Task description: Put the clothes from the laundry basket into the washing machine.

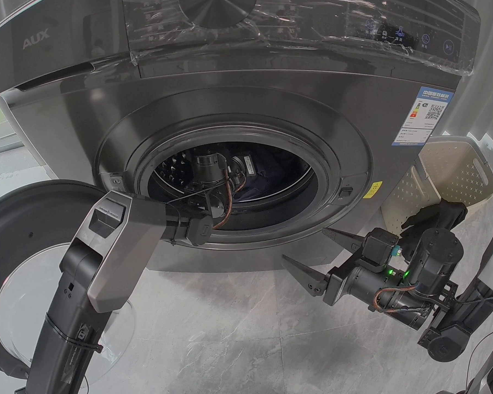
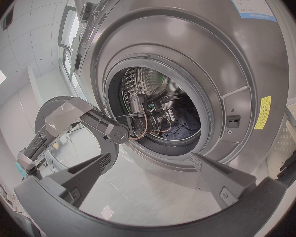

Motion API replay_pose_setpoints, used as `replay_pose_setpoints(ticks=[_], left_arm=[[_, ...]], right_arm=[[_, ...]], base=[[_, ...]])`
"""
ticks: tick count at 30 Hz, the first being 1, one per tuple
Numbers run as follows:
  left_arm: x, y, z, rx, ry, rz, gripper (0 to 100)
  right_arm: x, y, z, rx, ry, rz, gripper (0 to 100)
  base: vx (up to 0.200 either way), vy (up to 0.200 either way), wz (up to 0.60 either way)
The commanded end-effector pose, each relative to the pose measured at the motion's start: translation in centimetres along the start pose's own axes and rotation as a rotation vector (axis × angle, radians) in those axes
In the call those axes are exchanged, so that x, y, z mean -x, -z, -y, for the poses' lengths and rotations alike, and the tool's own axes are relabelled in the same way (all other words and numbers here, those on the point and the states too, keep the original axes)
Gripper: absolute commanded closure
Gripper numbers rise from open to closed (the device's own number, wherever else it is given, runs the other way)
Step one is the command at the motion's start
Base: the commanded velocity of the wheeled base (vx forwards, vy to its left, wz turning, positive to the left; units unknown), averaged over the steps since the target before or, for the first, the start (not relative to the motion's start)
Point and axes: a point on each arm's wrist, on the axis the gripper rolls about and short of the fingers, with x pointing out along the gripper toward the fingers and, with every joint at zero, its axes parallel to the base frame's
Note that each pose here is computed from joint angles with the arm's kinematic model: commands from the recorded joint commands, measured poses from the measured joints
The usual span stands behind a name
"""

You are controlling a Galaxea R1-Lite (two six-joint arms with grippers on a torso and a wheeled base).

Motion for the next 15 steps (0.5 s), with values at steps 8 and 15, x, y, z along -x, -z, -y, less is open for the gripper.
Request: replay_pose_setpoints(ticks=[8,15], left_arm=[[1.6,-0.7,1.4,0.004,0.018,-0.049,0],[4.7,-1.8,2.6,-0.017,0.038,-0.124,0]], right_arm=[[0.0,0.1,0.0,0.000,0.001,-0.003,0],[0.2,0.1,0.0,0.000,0.002,-0.008,0]], base=[[0.000,0.000,0.00],[0.000,0.000,0.00]])
